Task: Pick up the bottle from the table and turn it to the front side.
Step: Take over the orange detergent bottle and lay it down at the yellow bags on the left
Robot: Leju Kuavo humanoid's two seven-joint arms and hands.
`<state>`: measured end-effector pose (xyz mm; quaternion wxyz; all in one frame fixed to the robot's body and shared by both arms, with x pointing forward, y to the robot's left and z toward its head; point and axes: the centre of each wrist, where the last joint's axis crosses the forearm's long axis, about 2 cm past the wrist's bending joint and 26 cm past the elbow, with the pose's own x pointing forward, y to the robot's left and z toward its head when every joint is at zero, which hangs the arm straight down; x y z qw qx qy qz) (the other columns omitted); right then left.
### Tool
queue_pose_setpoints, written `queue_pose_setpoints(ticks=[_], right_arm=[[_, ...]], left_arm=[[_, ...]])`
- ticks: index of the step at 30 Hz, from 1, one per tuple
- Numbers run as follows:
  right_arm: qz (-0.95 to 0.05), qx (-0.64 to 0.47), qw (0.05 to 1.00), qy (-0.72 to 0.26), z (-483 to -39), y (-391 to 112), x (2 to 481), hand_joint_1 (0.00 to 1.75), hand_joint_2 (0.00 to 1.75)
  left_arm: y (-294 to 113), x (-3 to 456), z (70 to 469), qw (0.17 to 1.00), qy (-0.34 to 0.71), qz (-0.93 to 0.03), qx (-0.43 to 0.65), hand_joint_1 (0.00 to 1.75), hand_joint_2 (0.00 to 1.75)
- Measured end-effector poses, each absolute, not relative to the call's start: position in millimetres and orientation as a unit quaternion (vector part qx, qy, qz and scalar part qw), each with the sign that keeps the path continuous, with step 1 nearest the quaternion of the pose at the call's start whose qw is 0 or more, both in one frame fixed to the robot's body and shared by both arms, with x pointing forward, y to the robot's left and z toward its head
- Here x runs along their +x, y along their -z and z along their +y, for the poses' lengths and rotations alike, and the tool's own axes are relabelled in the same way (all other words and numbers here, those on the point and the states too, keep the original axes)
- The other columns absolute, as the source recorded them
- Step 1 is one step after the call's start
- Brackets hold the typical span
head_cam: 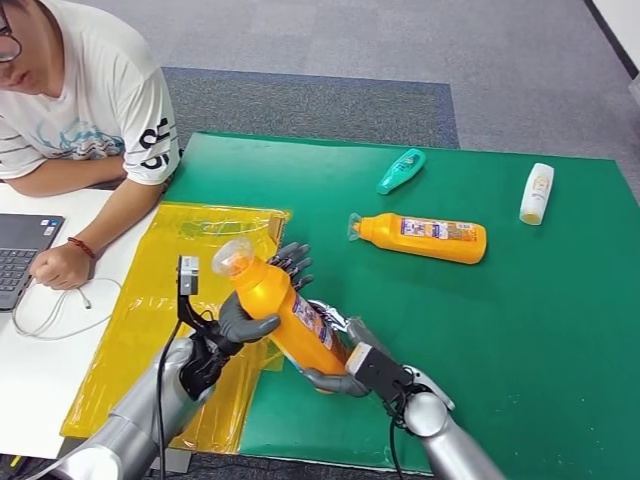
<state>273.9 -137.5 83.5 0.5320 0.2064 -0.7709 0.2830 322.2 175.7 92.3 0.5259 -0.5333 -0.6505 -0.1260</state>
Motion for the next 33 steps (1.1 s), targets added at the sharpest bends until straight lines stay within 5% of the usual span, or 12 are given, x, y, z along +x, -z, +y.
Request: queue_pose_setpoints(ticks=[4, 8, 26, 27, 30, 33], right_arm=[[-0.771, 0.204, 0.531, -0.286, -137.2, -84.0, 274.3, 1.75, 1.75], [-0.772, 0.198, 0.531, -0.288, -136.9, -84.2, 274.4, 1.75, 1.75], [-0.771, 0.185, 0.532, -0.297, -134.6, -82.0, 270.7, 1.75, 1.75], [-0.771, 0.185, 0.533, -0.297, -134.5, -81.7, 270.3, 1.44, 1.75], [-0.770, 0.184, 0.534, -0.297, -134.4, -80.9, 269.3, 0.13, 1.75], [-0.769, 0.185, 0.534, -0.298, -134.3, -79.9, 268.0, 0.00, 1.75]], left_arm=[[-91.7, 322.2, 175.5, 0.527, 0.124, -0.650, -0.533, 0.07, 1.75], [-90.7, 322.0, 175.8, 0.529, 0.120, -0.650, -0.532, 1.75, 1.75], [-84.9, 316.9, 176.1, 0.533, 0.103, -0.653, -0.528, 1.75, 1.75], [-84.5, 316.5, 176.1, 0.534, 0.102, -0.653, -0.528, 1.75, 1.75], [-83.2, 315.2, 176.1, 0.535, 0.100, -0.653, -0.528, 1.75, 1.75], [-81.9, 314.3, 177.0, 0.537, 0.098, -0.653, -0.525, 1.75, 1.75]])
